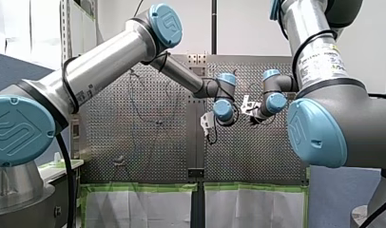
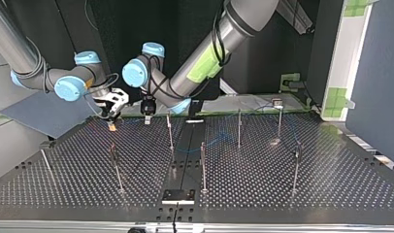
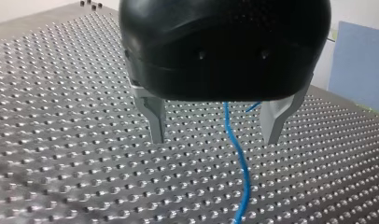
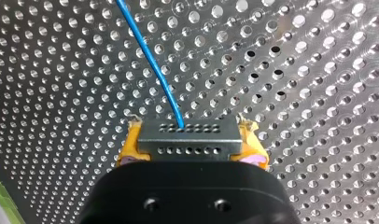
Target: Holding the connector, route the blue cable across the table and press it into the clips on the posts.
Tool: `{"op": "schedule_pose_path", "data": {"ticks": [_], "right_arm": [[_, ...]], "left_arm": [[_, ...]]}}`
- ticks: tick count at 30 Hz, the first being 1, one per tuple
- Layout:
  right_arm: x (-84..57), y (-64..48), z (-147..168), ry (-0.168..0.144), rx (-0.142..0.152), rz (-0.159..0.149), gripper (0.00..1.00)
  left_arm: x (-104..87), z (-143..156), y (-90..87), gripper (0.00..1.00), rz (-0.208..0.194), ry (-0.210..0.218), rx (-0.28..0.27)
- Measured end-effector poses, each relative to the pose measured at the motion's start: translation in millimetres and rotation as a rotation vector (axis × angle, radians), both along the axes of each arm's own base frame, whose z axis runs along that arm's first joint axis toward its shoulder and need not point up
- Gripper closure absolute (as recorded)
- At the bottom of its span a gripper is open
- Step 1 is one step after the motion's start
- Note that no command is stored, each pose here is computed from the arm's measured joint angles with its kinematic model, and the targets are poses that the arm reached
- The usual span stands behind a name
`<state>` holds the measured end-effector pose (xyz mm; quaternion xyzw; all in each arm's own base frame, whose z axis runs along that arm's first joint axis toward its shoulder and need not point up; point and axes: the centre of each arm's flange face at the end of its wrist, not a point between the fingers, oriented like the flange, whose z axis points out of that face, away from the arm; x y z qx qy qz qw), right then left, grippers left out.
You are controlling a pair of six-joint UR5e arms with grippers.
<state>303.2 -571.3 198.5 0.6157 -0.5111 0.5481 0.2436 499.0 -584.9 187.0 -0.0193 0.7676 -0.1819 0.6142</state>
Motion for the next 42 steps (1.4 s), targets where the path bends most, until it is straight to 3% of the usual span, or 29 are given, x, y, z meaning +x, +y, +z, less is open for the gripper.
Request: {"op": "schedule_pose_path", "data": {"ticks": [11, 18, 24, 26, 27, 29, 30, 32, 33, 34, 42], "right_arm": [[-0.8, -0.4, 0.3, -0.001, 0.0, 0.003, 1.0], [-0.5, -0.3, 0.4, -0.002, 0.0, 0.007, 1.0], [-0.5, -0.2, 0.4, -0.002, 0.0, 0.007, 1.0], [-0.5, -0.3, 0.4, -0.002, 0.0, 0.007, 1.0], [-0.5, -0.3, 0.4, -0.002, 0.0, 0.007, 1.0], [-0.5, -0.3, 0.4, -0.002, 0.0, 0.007, 1.0], [-0.5, -0.3, 0.4, -0.002, 0.0, 0.006, 1.0], [-0.6, -0.3, 0.3, -0.002, 0.0, 0.006, 1.0], [-0.8, -0.4, 0.3, -0.003, 0.0, 0.006, 1.0], [-0.9, -0.5, 0.4, -0.003, 0.0, 0.006, 1.0], [-0.4, -2.2, 2.9, -0.004, -0.004, 0.011, 1.0]], "left_arm": [[13.3, -33.2, -9.0, 0.0, 0.006, 0.054, 0.022], [23.0, -49.4, -16.4, 0.0, 0.026, 0.051, 0.023], [27.5, -32.9, -25.4, 0.0, 0.047, 0.017, 0.0], [29.7, -25.3, -28.0, 0.19, 0.053, 0.003, -0.008], [31.0, -20.4, -29.7, 0.19, 0.056, -0.007, -0.013], [32.1, -15.3, -31.3, 0.57, 0.064, -0.019, -0.015], [32.4, -13.2, -31.8, 0.57, 0.071, -0.025, -0.014], [32.7, -11.3, -31.6, 0.85, 0.085, -0.032, -0.012], [32.8, -10.7, -31.2, 0.85, 0.093, -0.035, -0.01], [32.6, -10.5, -30.9, 1.0, 0.099, -0.037, -0.008], [29.9, -11.2, -26.0, 1.0, 0.139, -0.029, 0.025]]}}
